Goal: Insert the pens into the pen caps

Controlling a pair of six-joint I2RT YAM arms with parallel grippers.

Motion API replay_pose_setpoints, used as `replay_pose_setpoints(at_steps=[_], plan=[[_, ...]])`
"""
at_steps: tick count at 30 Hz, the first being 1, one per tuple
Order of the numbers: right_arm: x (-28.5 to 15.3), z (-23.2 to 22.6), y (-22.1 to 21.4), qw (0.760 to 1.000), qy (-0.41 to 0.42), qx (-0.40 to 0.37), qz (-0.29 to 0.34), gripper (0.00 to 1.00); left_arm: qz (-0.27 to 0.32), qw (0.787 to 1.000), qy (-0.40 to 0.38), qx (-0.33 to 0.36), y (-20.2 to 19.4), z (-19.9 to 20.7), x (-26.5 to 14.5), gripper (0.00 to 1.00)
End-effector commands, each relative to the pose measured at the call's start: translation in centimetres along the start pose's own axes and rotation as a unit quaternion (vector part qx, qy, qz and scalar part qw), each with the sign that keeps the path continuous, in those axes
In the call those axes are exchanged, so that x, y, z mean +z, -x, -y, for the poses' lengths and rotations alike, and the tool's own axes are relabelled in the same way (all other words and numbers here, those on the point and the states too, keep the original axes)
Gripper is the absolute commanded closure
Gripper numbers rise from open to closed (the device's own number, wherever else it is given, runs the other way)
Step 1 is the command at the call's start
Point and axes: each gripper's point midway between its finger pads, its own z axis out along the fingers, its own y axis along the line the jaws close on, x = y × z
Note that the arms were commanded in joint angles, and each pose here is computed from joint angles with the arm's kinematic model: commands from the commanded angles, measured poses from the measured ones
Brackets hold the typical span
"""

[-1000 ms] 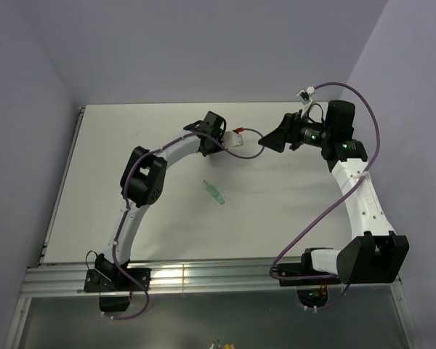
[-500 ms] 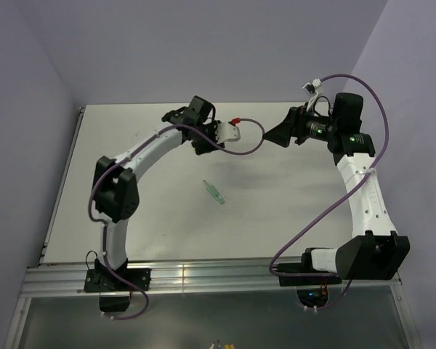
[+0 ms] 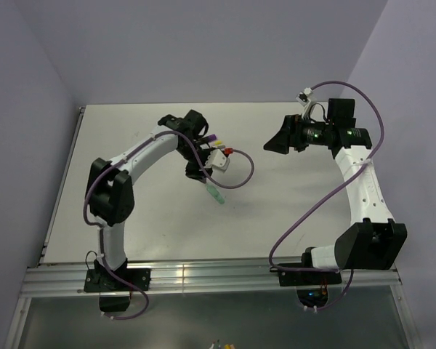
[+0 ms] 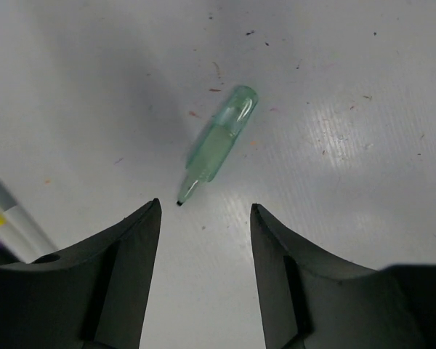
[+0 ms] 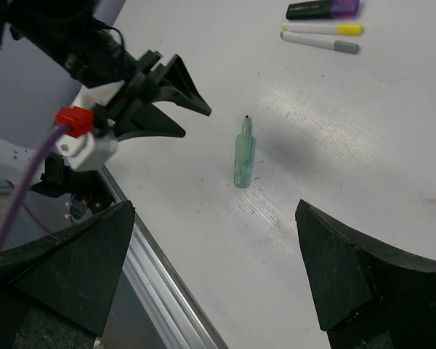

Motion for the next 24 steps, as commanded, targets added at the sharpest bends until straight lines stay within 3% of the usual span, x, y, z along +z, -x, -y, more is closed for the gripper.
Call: replay_pose_setpoints(at_steps=[1, 14, 24], plan=[[-0.8, 0.3, 0.8, 1.000, -0.012, -0.021, 0.002, 0.00, 0.025, 0.997, -0.064, 0.044, 0.6, 1.4, 2.0, 0.42], [-2.4, 3.2, 0.4, 0.999, -0.052, 0.003, 0.000, 0.00, -0.067, 0.989, -0.048, 0.123, -2.9, 0.6, 8.5, 0.44], [-3.0, 3.5, 0.1, 0.998, -0.060, -0.002, -0.002, 0.00, -0.095, 0.985, -0.091, 0.112, -5.7, 1.7, 10.6, 0.50]])
